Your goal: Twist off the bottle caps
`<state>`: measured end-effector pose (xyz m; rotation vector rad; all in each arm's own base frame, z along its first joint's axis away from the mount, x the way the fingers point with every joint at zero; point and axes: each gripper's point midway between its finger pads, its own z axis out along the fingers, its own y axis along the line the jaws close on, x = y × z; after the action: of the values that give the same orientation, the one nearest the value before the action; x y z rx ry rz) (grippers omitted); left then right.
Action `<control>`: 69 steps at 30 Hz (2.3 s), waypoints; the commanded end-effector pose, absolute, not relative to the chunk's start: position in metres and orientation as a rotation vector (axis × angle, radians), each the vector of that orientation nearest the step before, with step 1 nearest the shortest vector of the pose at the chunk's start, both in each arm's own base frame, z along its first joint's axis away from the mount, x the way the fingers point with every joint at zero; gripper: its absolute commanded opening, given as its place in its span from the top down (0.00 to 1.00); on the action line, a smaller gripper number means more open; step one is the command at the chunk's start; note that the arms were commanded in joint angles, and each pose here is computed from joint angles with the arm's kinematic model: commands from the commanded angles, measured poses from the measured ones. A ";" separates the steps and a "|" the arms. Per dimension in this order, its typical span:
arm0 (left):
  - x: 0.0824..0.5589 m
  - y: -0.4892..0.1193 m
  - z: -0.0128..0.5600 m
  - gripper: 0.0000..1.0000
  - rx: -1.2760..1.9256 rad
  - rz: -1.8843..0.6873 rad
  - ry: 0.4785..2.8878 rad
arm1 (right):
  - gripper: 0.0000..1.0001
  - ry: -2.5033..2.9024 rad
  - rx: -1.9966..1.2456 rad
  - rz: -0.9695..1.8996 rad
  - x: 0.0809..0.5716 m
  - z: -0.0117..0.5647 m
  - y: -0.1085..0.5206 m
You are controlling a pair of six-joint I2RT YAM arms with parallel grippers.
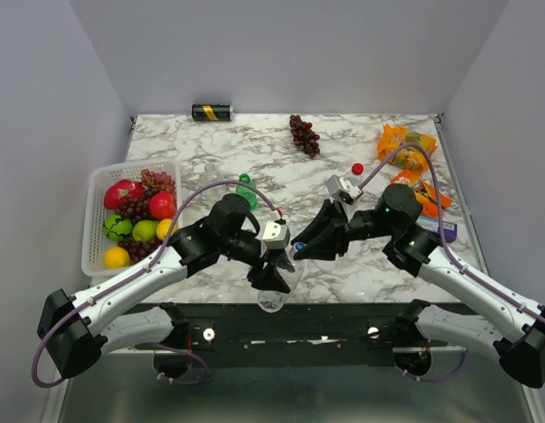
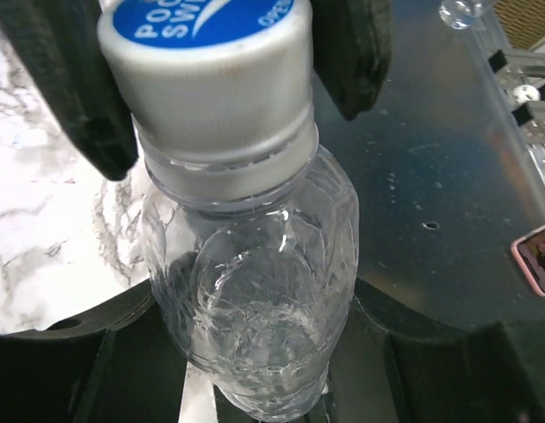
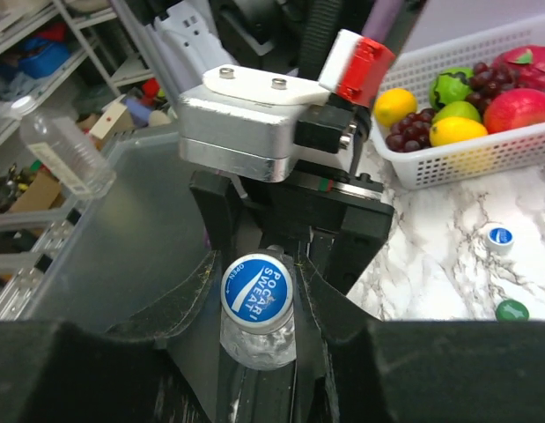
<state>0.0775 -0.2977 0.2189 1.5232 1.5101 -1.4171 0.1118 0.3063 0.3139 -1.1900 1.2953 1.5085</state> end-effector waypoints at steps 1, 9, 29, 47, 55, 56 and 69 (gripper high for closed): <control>0.064 -0.306 0.248 0.63 1.588 -1.508 1.307 | 0.77 1.282 -1.317 1.586 0.091 0.292 0.306; 0.088 -0.309 0.240 0.67 1.507 -1.352 1.399 | 0.50 1.330 -1.178 1.481 0.112 0.300 0.308; 0.208 -0.277 0.200 0.67 1.036 -0.630 1.795 | 0.25 1.611 -0.517 1.133 0.205 0.305 0.286; 0.216 -0.273 0.192 0.67 1.008 -0.579 1.840 | 0.41 1.652 -0.492 1.169 0.206 0.295 0.299; 0.214 -0.275 0.190 0.67 1.016 -0.588 1.843 | 0.41 1.640 -0.501 1.173 0.209 0.298 0.304; 0.214 -0.274 0.190 0.67 1.016 -0.589 1.845 | 0.41 1.647 -0.506 1.173 0.210 0.297 0.306; 0.207 -0.281 0.187 0.67 1.066 -0.624 1.848 | 0.41 1.629 -0.515 1.148 0.222 0.306 0.314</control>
<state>0.2121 -0.2731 0.1828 1.0297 1.8590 -0.5943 0.2146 0.3097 0.2783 -0.5211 1.7104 1.1576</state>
